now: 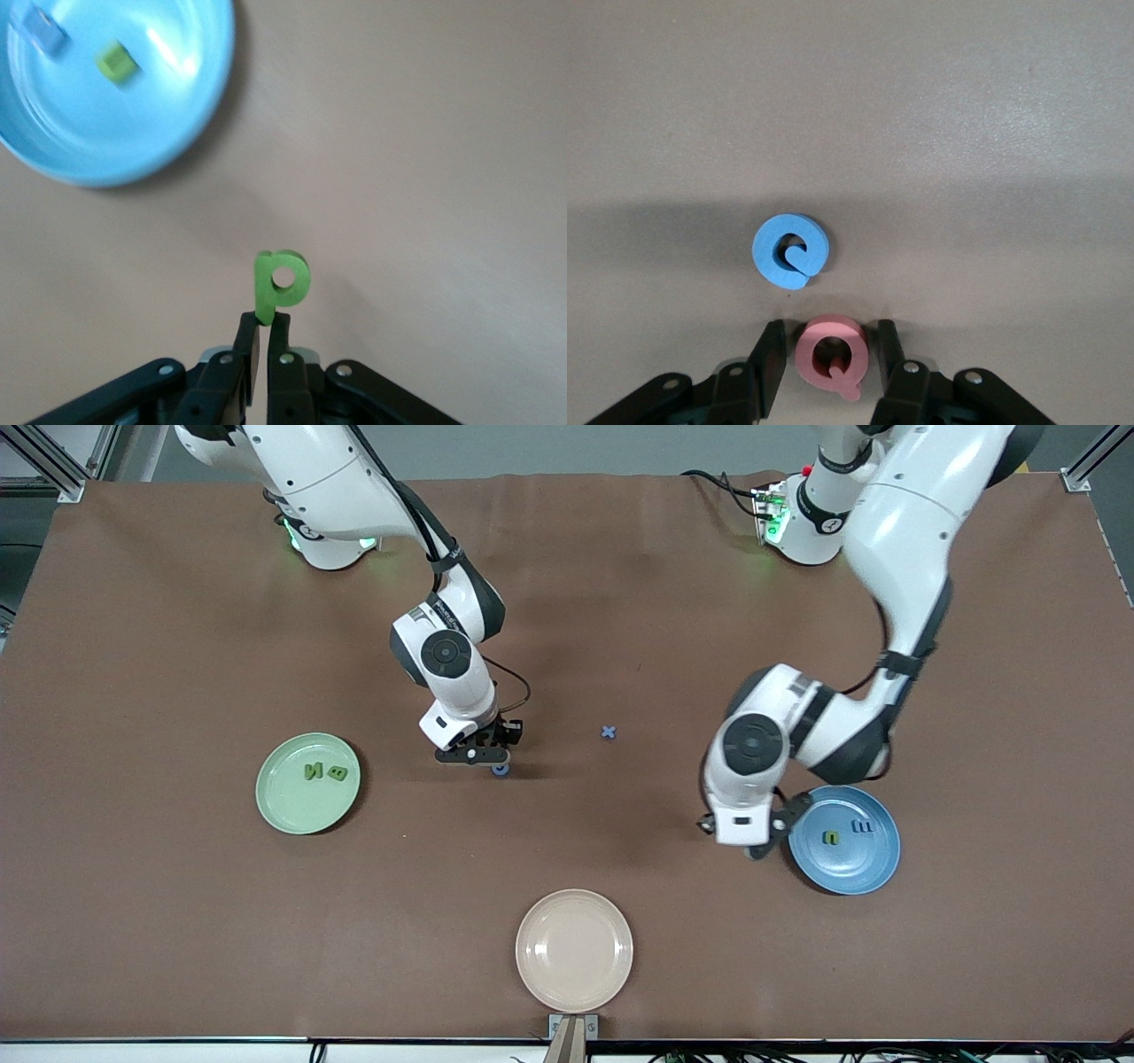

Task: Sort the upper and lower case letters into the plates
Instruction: 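Place the Q on the green plate while the left gripper places p on blue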

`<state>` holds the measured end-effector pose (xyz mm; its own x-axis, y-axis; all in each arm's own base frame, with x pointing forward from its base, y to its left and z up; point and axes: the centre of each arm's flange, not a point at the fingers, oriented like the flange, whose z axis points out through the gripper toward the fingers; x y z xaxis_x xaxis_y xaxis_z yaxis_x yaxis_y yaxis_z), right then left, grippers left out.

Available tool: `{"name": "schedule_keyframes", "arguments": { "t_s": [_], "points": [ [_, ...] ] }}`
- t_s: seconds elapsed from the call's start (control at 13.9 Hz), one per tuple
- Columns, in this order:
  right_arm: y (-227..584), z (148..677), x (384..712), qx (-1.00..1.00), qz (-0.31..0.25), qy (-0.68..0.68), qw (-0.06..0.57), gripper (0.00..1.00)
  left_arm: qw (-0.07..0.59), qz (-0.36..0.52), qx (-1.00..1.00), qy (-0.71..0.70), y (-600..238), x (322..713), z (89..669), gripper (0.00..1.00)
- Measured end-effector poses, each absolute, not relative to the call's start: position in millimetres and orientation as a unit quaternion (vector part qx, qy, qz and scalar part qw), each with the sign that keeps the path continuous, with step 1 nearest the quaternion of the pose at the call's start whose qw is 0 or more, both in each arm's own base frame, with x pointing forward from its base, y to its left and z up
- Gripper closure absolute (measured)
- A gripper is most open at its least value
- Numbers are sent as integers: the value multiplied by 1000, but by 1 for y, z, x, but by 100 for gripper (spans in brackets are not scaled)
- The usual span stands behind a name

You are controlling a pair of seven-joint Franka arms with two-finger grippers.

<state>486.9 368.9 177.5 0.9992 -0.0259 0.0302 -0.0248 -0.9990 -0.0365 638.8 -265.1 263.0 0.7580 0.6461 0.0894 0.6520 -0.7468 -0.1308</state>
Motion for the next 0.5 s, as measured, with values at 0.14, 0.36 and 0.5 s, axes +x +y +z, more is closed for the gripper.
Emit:
{"name": "schedule_keyframes", "arguments": {
  "t_s": [0.14, 0.36, 0.5],
  "points": [
    [369, 181, 487, -1000, -16, 15, 18, 64, 86, -7, -944, -319, -217, 641, 259, 92],
    [369, 179, 487, -1000, -14, 17, 17, 64, 78, -4, -953, -292, -158, 649, 251, 92],
    [359, 182, 494, -1000, -6, 23, 6, 64, 66, -6, -957, -281, -125, 654, 242, 92]
  ]
}}
